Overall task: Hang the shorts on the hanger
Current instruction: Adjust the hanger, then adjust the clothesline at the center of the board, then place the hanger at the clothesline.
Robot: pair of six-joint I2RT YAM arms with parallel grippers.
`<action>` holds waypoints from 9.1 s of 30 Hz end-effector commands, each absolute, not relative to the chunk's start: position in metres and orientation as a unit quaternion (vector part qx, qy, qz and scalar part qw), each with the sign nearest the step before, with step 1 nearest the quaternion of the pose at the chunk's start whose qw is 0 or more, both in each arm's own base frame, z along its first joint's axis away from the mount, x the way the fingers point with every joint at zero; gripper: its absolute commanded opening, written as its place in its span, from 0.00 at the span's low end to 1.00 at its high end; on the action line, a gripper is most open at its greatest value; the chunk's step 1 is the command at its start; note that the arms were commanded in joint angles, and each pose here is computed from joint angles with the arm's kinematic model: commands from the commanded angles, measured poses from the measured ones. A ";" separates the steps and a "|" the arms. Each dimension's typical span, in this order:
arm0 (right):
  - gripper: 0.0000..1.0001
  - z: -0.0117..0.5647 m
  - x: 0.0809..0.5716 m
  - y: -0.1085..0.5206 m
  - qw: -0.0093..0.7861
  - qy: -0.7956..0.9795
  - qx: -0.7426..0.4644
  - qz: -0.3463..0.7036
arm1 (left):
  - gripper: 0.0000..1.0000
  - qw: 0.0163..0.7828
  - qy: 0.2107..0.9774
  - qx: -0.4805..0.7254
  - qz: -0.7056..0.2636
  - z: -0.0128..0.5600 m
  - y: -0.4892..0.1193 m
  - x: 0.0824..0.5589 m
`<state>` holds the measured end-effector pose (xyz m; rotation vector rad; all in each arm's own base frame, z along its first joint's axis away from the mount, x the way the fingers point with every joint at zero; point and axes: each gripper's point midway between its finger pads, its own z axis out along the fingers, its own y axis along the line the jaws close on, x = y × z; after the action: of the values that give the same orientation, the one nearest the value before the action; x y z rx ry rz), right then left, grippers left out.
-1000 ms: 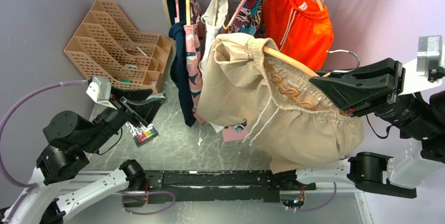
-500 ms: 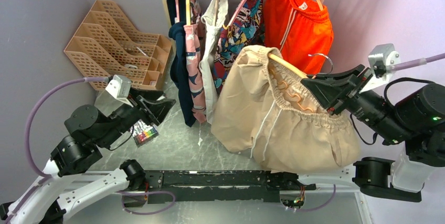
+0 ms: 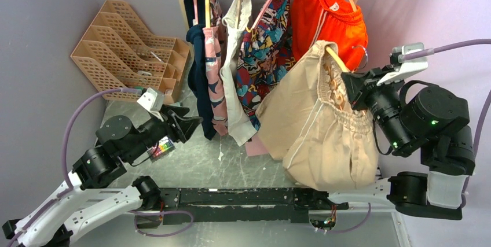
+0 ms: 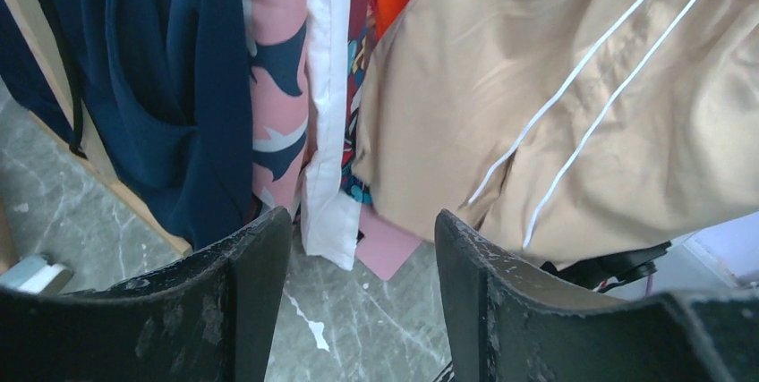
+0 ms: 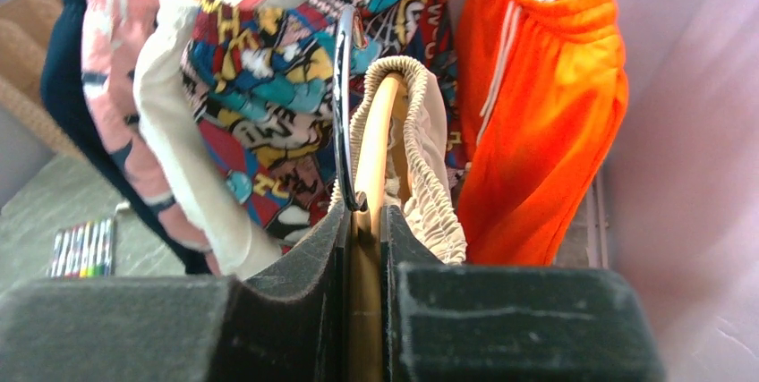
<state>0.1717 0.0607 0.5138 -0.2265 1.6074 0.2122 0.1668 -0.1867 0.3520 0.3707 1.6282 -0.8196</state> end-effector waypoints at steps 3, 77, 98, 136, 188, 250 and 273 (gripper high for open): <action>0.00 0.544 0.205 0.085 0.718 0.696 -0.005 0.025 | 0.63 0.617 0.707 0.136 -0.318 0.341 -0.171 0.175; 0.00 0.401 0.345 0.115 0.623 0.750 0.042 0.218 | 0.95 0.660 0.677 0.014 -0.326 0.345 -0.092 0.358; 0.00 0.406 0.326 0.132 0.614 0.750 0.001 0.247 | 0.94 0.722 0.615 0.158 -0.274 0.336 -0.118 0.426; 0.00 0.441 0.284 0.108 0.640 0.742 0.015 0.199 | 0.07 0.680 0.630 0.215 -0.308 0.347 -0.195 0.424; 0.00 0.452 0.288 0.104 0.630 0.755 0.012 0.178 | 1.00 0.585 0.749 0.149 -0.272 0.298 -0.144 0.248; 0.00 0.507 0.373 0.104 0.761 0.617 0.026 0.200 | 1.00 0.659 0.728 -0.045 -0.184 0.264 -0.064 0.211; 0.00 0.568 0.388 0.080 0.814 0.512 0.029 0.273 | 1.00 0.659 0.731 -0.064 -0.167 0.261 -0.056 0.213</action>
<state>0.4090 0.0814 0.4995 0.1190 1.3060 0.5590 0.2119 -0.0574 0.2580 -0.1329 1.6753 -0.3827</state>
